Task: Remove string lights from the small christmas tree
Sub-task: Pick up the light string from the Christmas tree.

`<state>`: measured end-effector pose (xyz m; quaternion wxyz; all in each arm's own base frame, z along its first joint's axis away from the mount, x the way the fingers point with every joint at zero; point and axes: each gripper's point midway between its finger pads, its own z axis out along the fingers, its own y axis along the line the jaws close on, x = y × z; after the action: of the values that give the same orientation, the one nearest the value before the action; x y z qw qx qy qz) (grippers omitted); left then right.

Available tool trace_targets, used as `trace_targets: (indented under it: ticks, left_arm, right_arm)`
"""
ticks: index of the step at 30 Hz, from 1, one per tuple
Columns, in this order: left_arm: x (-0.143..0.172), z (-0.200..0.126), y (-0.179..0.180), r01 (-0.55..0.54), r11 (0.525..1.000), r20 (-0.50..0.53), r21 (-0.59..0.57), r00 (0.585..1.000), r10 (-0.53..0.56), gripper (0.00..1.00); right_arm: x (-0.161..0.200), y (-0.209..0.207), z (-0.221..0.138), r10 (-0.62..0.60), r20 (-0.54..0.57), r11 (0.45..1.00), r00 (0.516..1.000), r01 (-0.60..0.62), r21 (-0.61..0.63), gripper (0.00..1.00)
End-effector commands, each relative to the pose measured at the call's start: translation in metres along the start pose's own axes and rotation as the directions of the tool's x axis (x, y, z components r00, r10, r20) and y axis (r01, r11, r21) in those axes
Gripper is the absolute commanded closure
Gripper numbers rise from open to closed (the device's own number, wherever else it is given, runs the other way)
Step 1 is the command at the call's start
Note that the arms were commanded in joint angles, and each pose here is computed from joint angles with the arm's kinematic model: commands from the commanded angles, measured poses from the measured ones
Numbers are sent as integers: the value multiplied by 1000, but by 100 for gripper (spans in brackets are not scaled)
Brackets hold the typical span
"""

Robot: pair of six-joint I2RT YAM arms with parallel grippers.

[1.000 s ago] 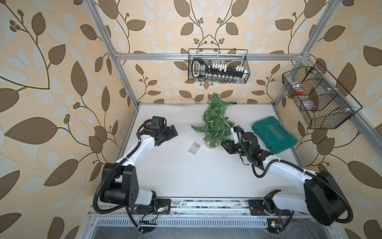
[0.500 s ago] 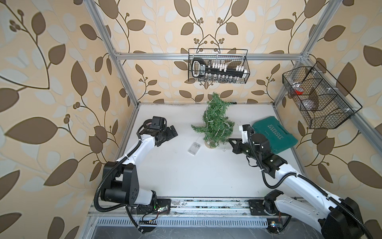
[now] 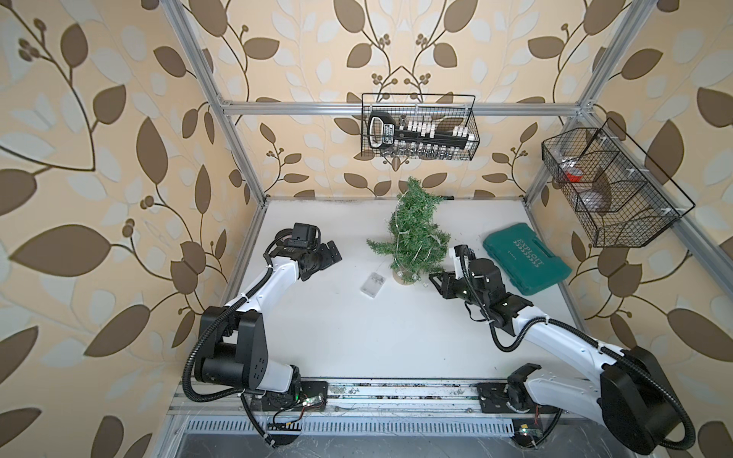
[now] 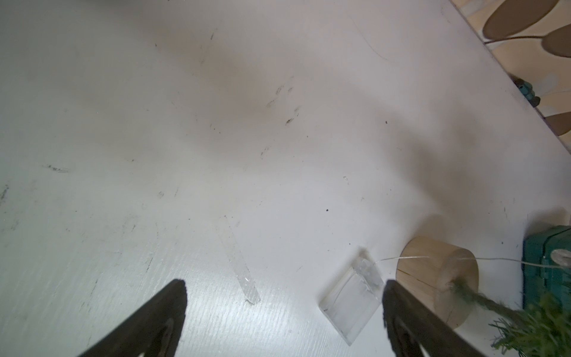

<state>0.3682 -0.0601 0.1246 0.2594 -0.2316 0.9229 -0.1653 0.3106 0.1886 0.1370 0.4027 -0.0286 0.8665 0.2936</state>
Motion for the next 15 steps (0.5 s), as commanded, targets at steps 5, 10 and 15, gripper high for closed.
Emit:
trace_targets:
  ticks: [5, 10, 15]
  left_arm:
    - [-11, -4, -6, 10, 1000, 32, 20, 999, -11, 1]
    - [-11, -3, -4, 5, 1000, 37, 8, 999, -5, 1]
    - [-10, -1, -3, 11, 1000, 39, 10, 999, -11, 1]
  right_arm:
    - [-13, 19, 11, -52, 19, 997, 998, 53, -51, 67]
    - [-6, 16, 4, -57, 11, 998, 998, 58, -35, 69]
    - [-5, 19, -2, -72, 7, 996, 997, 73, -43, 69]
